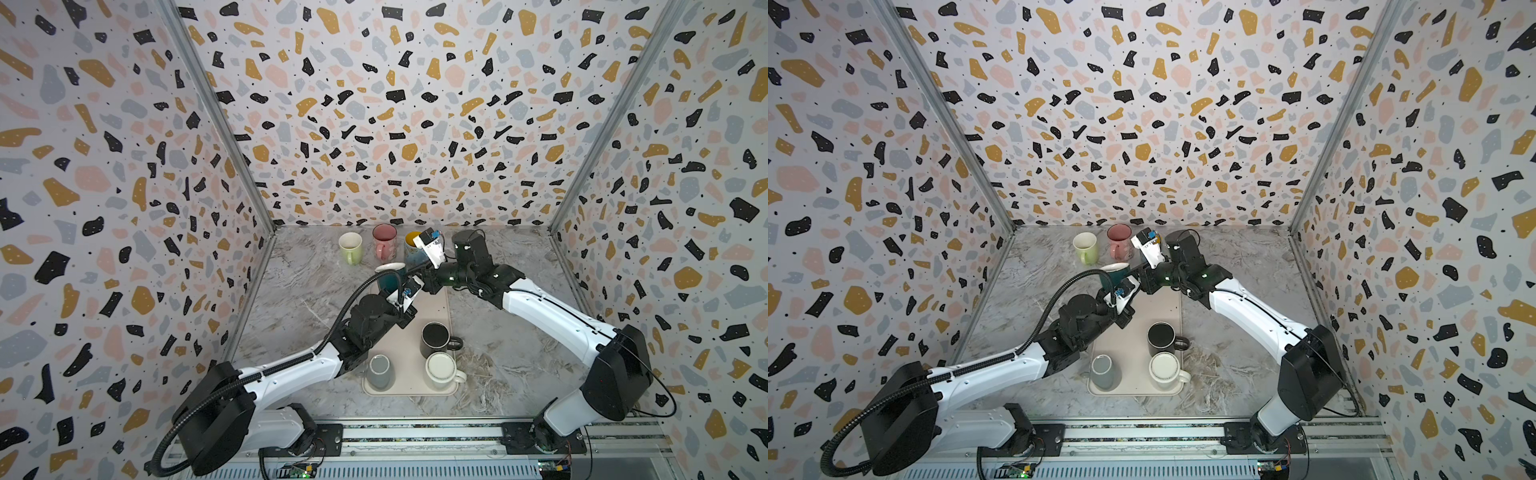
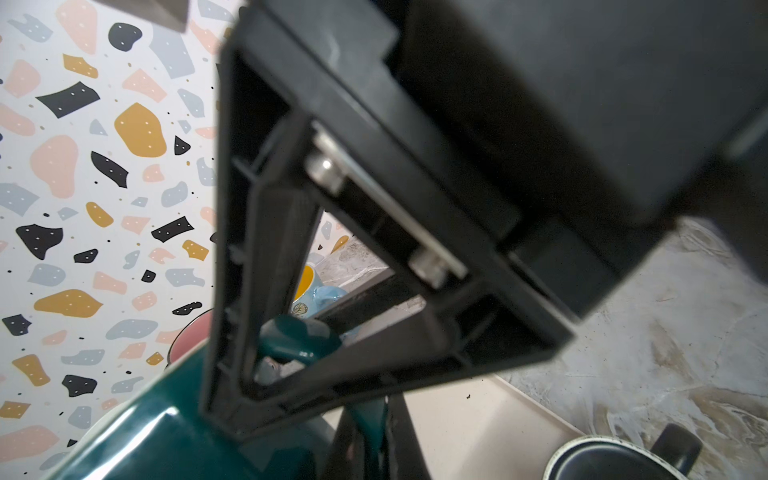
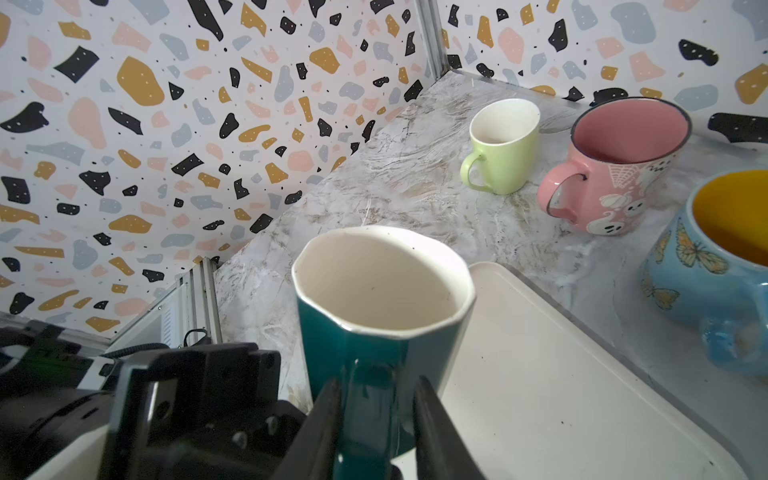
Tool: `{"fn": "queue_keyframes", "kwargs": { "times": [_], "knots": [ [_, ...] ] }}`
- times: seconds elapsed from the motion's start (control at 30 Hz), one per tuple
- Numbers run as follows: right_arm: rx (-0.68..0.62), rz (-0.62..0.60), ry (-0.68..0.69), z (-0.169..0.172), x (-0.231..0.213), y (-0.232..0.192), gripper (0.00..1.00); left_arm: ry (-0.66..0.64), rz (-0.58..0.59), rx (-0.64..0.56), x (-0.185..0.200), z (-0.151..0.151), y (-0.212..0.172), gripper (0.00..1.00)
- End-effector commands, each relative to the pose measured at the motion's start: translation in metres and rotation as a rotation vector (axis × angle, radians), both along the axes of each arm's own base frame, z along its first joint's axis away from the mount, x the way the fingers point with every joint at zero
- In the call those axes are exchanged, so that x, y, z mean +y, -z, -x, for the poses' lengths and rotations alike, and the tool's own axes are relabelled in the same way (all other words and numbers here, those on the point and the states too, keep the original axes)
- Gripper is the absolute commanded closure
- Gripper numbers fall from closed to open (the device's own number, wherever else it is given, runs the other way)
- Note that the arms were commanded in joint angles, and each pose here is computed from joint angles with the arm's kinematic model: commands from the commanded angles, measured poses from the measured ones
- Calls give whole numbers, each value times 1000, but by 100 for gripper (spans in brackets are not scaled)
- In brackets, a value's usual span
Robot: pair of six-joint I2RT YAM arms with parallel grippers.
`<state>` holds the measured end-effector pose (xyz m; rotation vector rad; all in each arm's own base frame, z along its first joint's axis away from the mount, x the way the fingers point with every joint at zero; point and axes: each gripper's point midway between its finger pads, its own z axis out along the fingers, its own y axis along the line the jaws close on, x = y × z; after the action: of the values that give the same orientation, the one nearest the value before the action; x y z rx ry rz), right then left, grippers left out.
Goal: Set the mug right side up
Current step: 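Grasp the dark green mug's rim with the right gripper while the left holds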
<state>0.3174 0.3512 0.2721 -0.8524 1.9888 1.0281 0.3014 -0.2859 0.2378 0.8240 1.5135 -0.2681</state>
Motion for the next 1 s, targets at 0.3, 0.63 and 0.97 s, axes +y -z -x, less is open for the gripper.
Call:
{"fn": "queue_keyframes", "kwargs": {
  "times": [0.3, 0.63, 0.97],
  "knots": [
    [38, 79, 87, -19, -11, 17, 100, -64, 258, -263, 20, 7, -109, 100],
    [13, 44, 96, -21, -11, 8, 100, -126, 235, -198, 22, -6, -103, 91],
    [-1, 11, 103, -22, -10, 0, 100, -163, 201, -178, 28, -8, -96, 79]
  ]
}}
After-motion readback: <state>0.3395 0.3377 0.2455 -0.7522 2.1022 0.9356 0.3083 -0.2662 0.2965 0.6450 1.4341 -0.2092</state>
